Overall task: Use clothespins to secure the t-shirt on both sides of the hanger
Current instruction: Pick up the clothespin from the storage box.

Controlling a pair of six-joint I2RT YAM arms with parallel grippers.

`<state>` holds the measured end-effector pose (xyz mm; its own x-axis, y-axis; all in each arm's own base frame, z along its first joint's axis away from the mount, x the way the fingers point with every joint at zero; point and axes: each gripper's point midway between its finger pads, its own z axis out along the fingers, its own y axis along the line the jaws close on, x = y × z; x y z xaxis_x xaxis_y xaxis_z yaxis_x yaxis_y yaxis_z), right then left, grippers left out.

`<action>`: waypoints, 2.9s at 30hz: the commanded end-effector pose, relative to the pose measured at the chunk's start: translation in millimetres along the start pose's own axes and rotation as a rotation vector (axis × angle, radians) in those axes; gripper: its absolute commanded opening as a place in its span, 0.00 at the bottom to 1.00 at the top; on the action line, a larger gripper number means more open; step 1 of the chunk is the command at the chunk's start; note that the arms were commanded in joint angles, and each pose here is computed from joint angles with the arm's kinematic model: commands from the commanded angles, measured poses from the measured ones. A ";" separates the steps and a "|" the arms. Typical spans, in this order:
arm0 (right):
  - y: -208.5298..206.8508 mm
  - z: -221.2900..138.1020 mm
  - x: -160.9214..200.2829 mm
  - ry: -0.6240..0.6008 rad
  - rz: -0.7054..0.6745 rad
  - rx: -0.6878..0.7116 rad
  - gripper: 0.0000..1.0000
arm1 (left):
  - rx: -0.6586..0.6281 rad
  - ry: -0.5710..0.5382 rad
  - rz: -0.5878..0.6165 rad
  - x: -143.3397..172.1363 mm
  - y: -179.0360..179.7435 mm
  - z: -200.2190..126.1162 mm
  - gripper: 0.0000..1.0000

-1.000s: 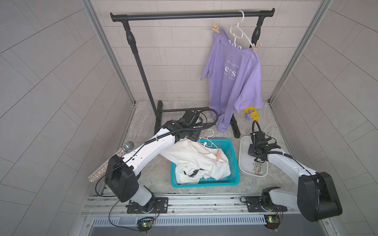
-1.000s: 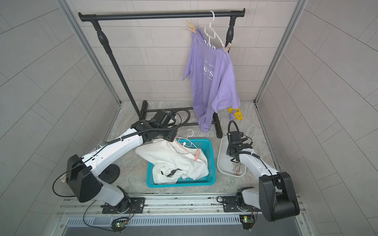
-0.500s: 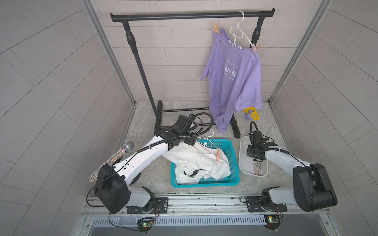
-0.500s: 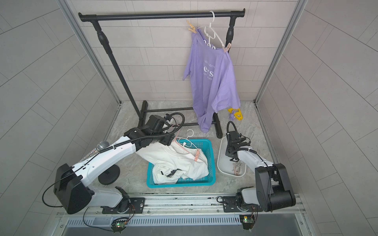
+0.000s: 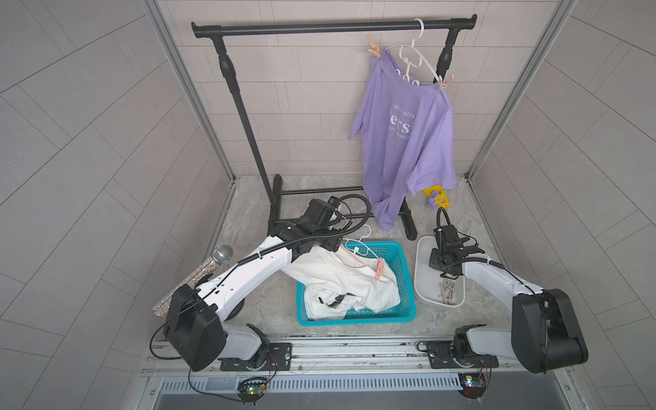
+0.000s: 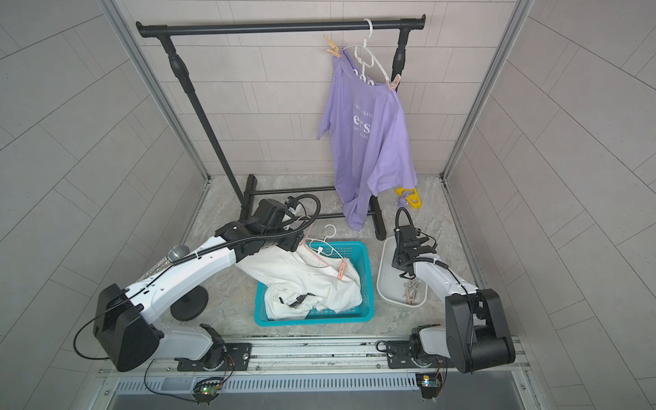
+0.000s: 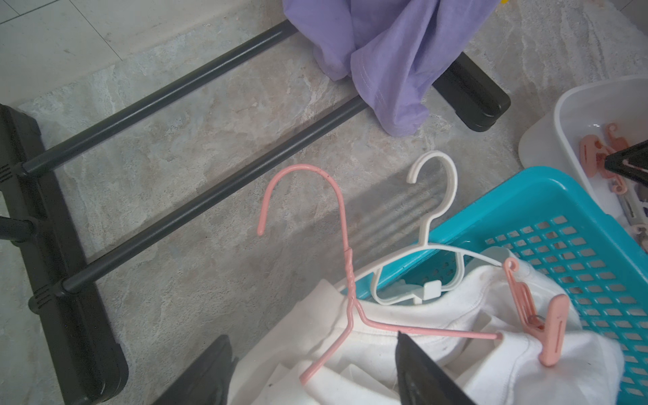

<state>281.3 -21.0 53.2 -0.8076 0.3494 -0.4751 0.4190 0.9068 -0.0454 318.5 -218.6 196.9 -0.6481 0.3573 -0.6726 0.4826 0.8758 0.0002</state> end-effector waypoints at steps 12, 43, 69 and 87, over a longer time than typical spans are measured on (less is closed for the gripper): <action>-8.4 9.5 6.3 0.089 0.023 0.024 0.29 | 0.013 -0.008 0.005 0.8 -1.1 -2.7 0.77; -1.9 21.4 18.4 0.150 0.012 0.003 0.07 | 0.005 -0.005 0.010 1.2 0.6 -3.5 0.77; 79.8 -95.3 -24.7 0.007 -0.003 -0.566 0.00 | 0.253 -0.073 -0.217 -25.6 -10.8 -22.5 0.77; 190.3 -189.7 -15.9 -0.073 -0.185 -1.091 0.00 | 0.616 -0.119 -0.400 -50.3 -36.6 -32.8 0.73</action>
<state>289.7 175.3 190.9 -0.8188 0.1883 -0.5422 -0.2479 0.7360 0.6300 317.1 -247.0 246.4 -0.7783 0.0056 -0.6278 0.4708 0.6669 -0.5776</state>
